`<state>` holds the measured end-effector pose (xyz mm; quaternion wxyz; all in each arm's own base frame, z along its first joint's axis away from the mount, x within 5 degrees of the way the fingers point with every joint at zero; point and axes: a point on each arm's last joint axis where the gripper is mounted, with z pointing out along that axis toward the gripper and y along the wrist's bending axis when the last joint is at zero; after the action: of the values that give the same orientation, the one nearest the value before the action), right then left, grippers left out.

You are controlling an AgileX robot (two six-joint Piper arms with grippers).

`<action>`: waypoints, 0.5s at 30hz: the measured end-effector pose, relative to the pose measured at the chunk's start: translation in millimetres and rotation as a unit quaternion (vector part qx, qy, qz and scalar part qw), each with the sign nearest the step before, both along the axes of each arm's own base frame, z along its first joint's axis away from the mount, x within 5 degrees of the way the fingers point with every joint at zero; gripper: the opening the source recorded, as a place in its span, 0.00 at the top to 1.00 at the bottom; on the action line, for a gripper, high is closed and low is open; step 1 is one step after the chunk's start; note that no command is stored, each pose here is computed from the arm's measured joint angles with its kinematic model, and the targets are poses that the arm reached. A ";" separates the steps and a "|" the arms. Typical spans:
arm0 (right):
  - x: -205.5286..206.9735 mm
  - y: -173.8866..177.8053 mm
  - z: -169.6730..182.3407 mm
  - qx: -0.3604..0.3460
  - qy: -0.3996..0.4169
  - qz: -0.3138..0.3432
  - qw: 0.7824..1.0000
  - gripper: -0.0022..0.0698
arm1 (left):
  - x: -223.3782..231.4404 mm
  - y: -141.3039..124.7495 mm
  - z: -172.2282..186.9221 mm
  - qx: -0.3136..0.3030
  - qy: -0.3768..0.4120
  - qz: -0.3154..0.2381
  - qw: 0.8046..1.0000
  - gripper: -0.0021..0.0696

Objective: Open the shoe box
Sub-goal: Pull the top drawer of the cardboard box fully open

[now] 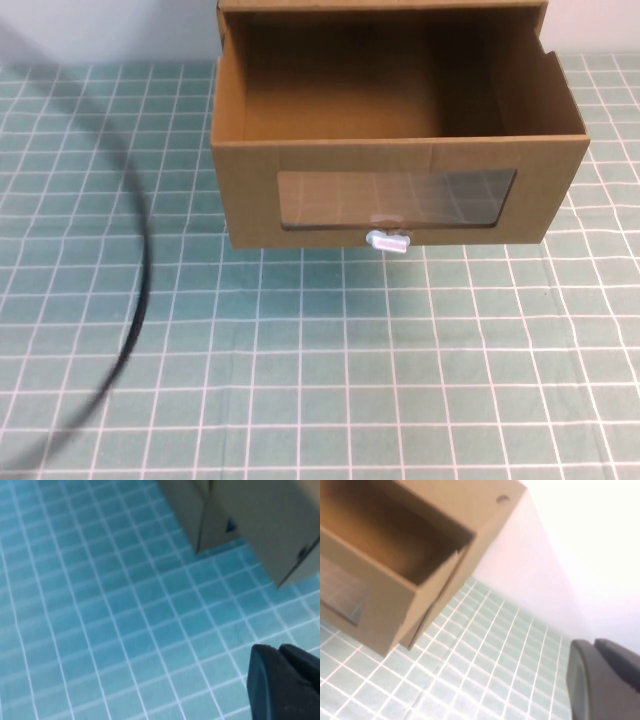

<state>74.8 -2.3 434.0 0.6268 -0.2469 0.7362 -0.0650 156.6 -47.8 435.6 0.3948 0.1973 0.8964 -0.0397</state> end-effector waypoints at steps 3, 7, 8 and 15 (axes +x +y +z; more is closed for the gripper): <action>-2.8 -7.8 -33.4 0.018 -0.009 -0.011 1.000 0.98 | -31.2 11.4 -35.6 -0.025 -0.019 0.034 0.999 0.98; -3.0 -10.9 -68.3 0.015 -0.043 -0.015 0.999 0.99 | -65.5 22.1 -77.6 -0.058 -0.059 0.053 0.995 0.98; -3.2 -10.7 -73.4 0.011 -0.054 -0.010 0.998 0.99 | -72.7 24.2 -84.9 -0.067 -0.071 0.056 0.994 0.98; -1.7 -6.5 -97.9 -0.015 -0.054 -0.001 0.998 0.99 | -99.3 32.0 -98.0 -0.094 -0.133 0.057 0.985 0.98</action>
<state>73.2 -8.8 336.1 0.6619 -0.2519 0.7002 -0.0902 57.3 -15.8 337.6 0.5287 0.1110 0.8382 -0.0750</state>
